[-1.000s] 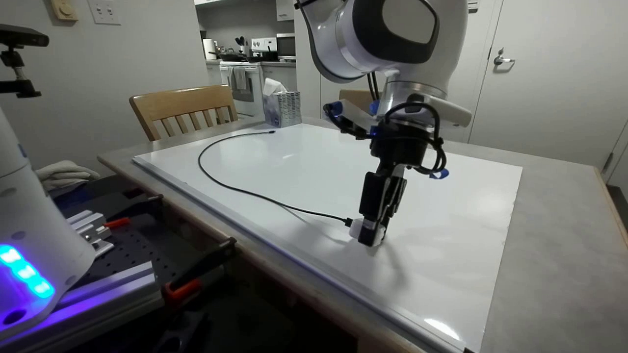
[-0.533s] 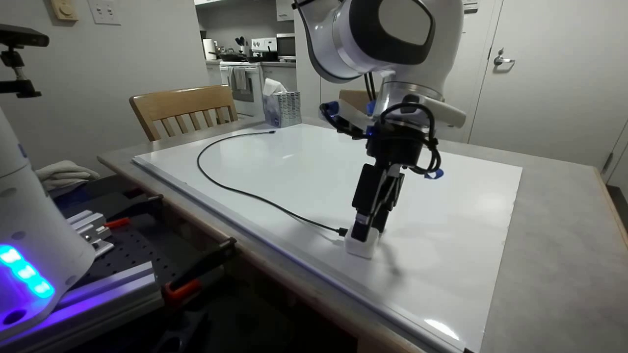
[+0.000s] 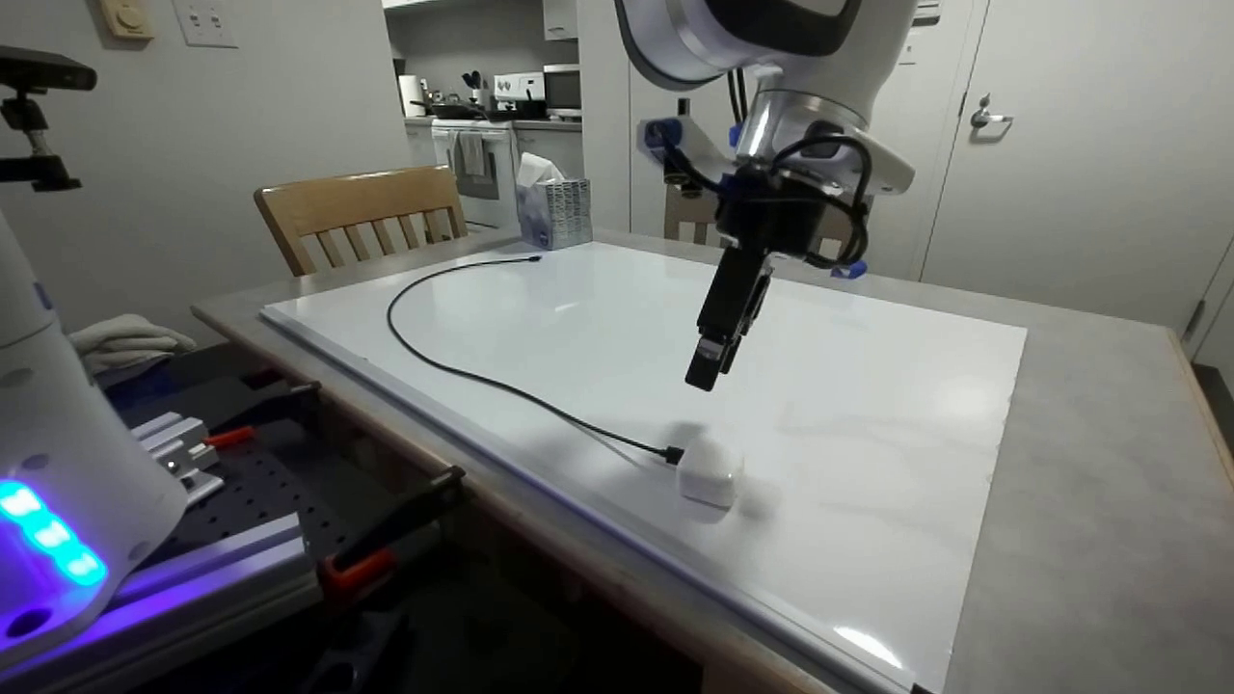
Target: Straighten the charger cable.
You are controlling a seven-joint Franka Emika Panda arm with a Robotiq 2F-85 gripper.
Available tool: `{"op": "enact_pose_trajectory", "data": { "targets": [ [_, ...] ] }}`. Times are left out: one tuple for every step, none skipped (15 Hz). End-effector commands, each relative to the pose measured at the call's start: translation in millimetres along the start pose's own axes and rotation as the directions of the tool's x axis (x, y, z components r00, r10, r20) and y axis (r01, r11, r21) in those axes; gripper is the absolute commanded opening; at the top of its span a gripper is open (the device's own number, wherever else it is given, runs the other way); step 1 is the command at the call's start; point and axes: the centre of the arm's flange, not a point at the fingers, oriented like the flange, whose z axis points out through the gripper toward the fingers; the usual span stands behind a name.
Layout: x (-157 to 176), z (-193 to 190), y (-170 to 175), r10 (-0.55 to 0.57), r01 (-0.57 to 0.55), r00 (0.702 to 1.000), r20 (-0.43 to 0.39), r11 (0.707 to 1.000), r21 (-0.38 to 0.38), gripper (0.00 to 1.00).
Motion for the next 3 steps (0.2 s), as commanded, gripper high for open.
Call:
{"op": "enact_pose_trajectory", "data": {
  "targets": [
    [-1.7, -31.9, -17.9, -0.148, 0.145, 0.987, 0.068, 0.989, 0.04, 1.0],
    [-3.0, -37.2, -23.1, -0.18, 0.177, 0.981, 0.076, 0.983, 0.047, 1.0],
    [-3.5, -40.9, -26.9, -0.198, 0.194, 0.977, 0.082, 0.979, 0.062, 1.0]
  ]
}}
